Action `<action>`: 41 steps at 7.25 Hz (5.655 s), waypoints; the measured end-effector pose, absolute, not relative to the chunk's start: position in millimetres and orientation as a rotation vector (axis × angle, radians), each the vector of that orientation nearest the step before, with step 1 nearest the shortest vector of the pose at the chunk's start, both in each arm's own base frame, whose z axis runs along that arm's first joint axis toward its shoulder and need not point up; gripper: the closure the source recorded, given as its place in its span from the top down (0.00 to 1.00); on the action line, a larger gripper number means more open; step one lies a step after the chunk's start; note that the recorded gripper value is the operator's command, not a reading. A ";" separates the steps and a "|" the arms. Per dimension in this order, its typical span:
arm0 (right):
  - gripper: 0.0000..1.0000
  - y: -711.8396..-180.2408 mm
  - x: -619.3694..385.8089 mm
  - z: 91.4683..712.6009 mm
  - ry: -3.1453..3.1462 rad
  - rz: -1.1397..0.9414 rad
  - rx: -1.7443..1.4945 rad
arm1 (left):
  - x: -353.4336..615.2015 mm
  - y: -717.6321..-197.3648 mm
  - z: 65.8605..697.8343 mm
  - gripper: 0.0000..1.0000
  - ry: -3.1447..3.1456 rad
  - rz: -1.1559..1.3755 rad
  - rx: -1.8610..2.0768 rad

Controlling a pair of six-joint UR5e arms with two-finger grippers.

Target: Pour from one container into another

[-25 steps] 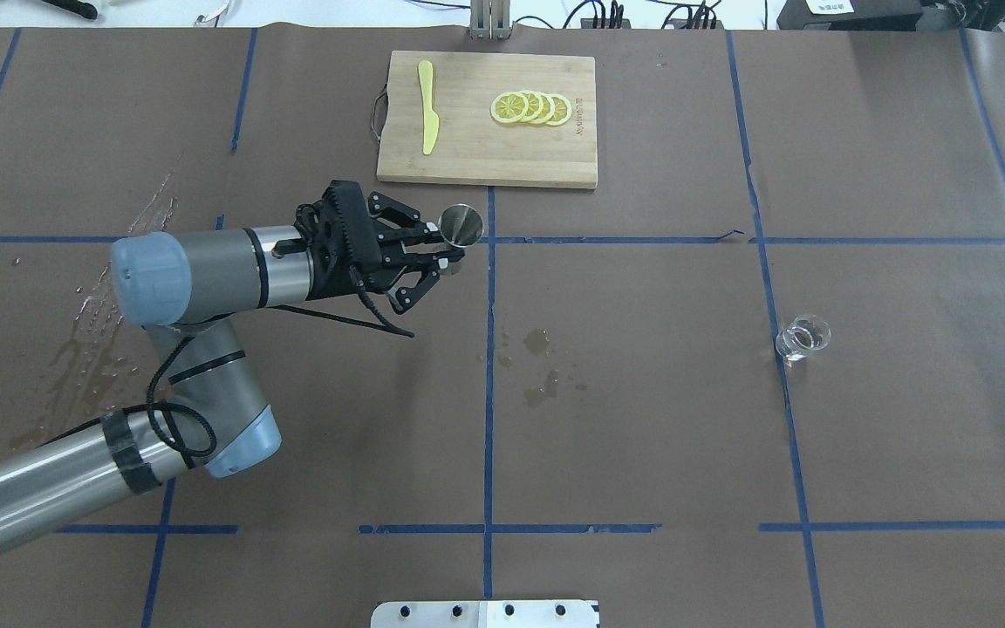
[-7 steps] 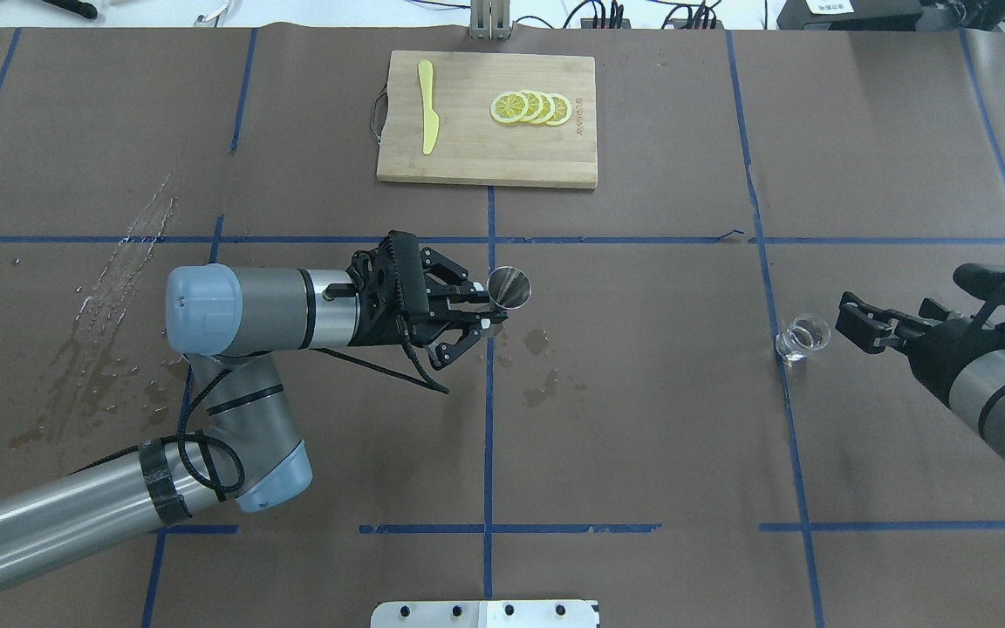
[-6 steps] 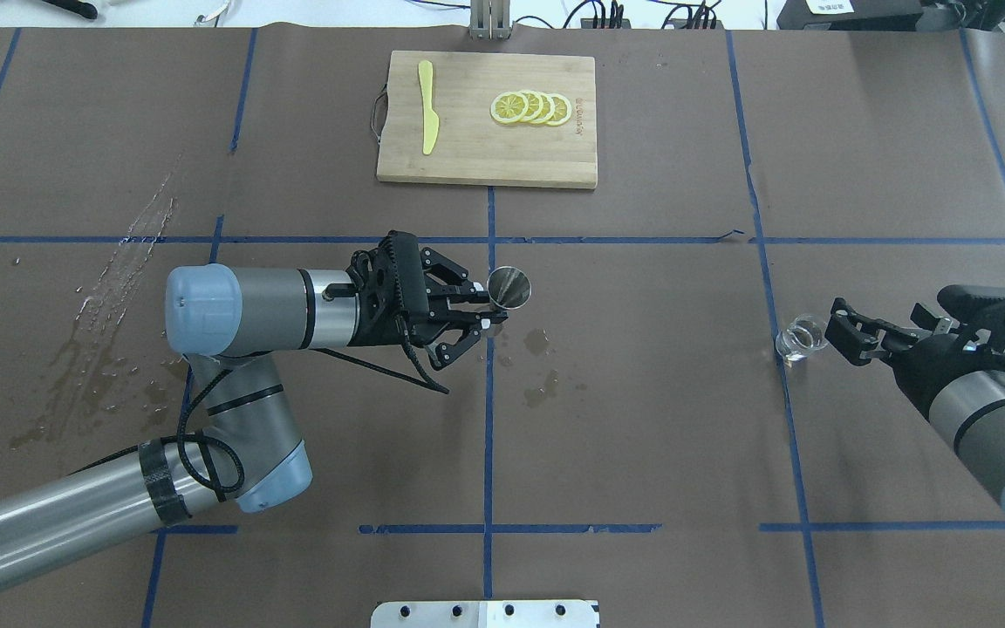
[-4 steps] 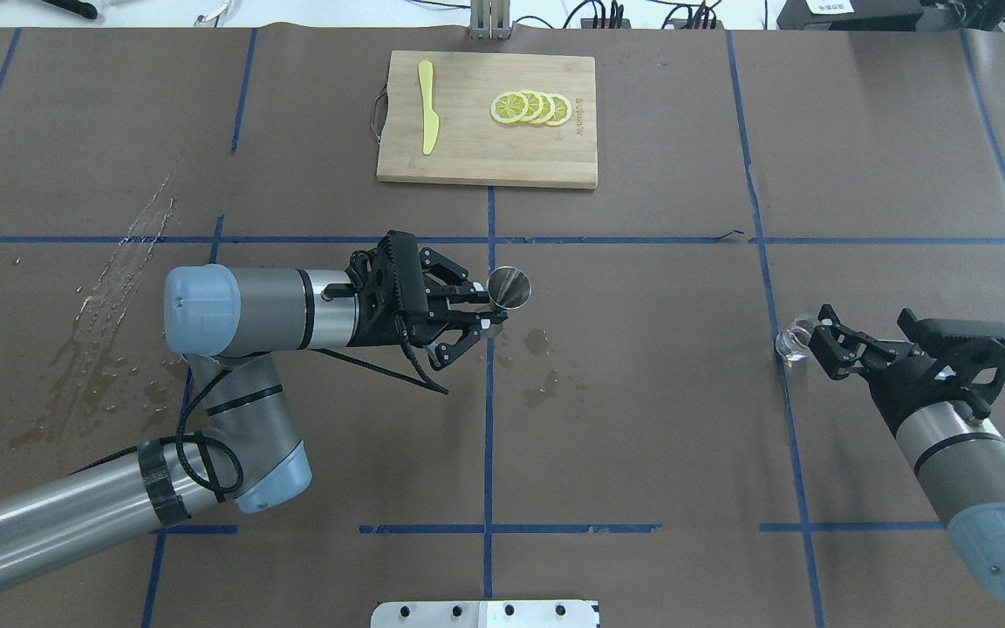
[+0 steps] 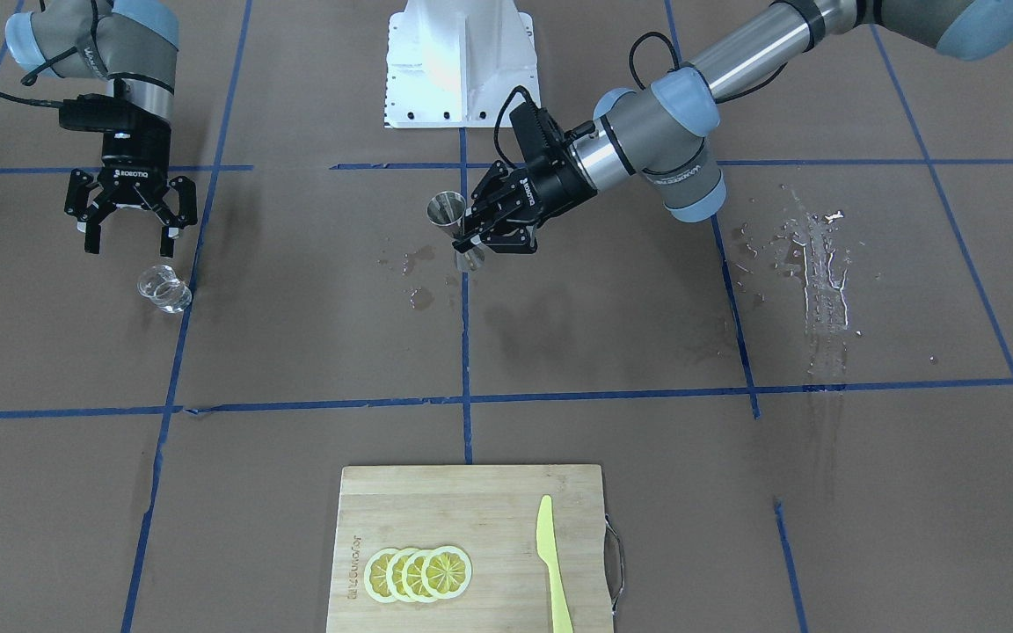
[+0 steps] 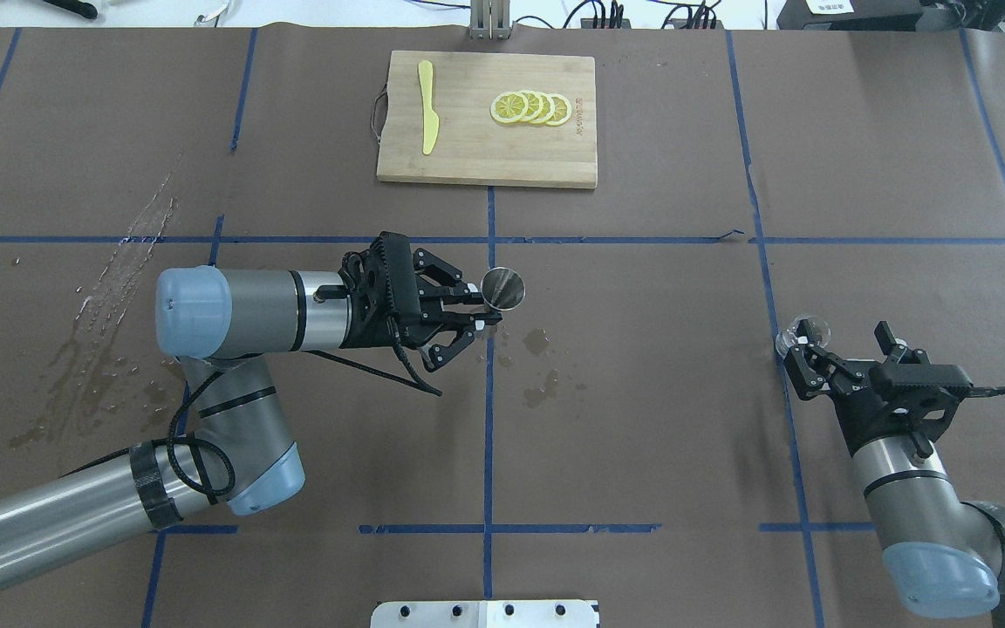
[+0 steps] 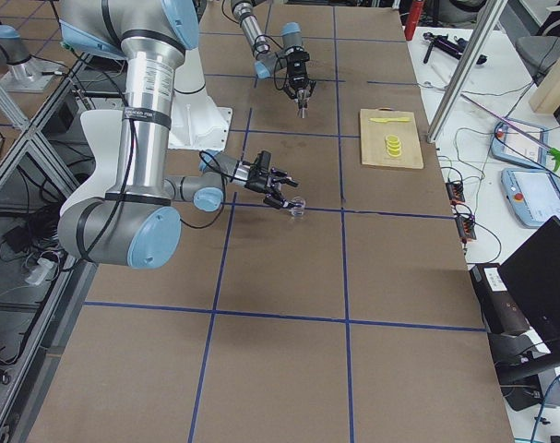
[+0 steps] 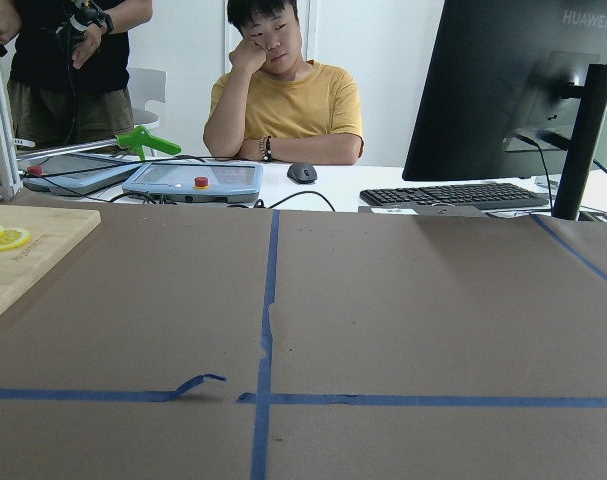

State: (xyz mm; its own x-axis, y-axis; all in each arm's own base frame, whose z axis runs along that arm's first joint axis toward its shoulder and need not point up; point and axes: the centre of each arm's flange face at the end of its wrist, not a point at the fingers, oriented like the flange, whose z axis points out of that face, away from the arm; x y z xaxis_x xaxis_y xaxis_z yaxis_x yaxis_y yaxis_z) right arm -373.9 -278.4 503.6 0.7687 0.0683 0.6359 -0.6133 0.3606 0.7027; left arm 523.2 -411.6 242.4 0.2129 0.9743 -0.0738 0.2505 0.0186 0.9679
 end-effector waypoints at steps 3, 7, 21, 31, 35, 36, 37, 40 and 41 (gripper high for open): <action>1.00 -283.7 -404.0 526.0 -0.514 0.465 1.178 | 520.3 -409.5 245.5 0.00 1.238 0.880 1.449; 1.00 -285.6 -414.8 547.3 -0.474 0.448 1.197 | 519.9 -409.4 246.5 0.00 1.236 0.879 1.448; 0.77 -289.2 -439.7 549.0 -0.473 0.448 1.199 | 519.6 -409.2 247.4 0.00 1.235 0.880 1.449; 0.00 -291.0 -436.8 524.8 -0.506 0.478 1.213 | 519.6 -409.3 247.1 0.00 1.236 0.880 1.450; 0.00 -298.5 -436.5 493.0 -0.497 0.509 1.291 | 519.6 -409.3 247.4 0.00 1.235 0.880 1.449; 0.00 -303.8 -440.0 481.8 -0.463 0.481 1.314 | 519.6 -409.3 247.5 0.00 1.235 0.880 1.449; 0.00 -309.1 -444.1 468.7 -0.432 0.449 1.330 | 519.8 -409.4 247.8 0.00 1.235 0.881 1.448; 0.00 -317.0 -468.2 383.7 -0.450 0.415 1.362 | 520.5 -409.7 248.8 0.00 1.233 0.881 1.445; 0.00 -315.7 -470.6 350.3 -0.498 0.438 1.364 | 520.9 -409.6 249.2 0.00 1.233 0.882 1.444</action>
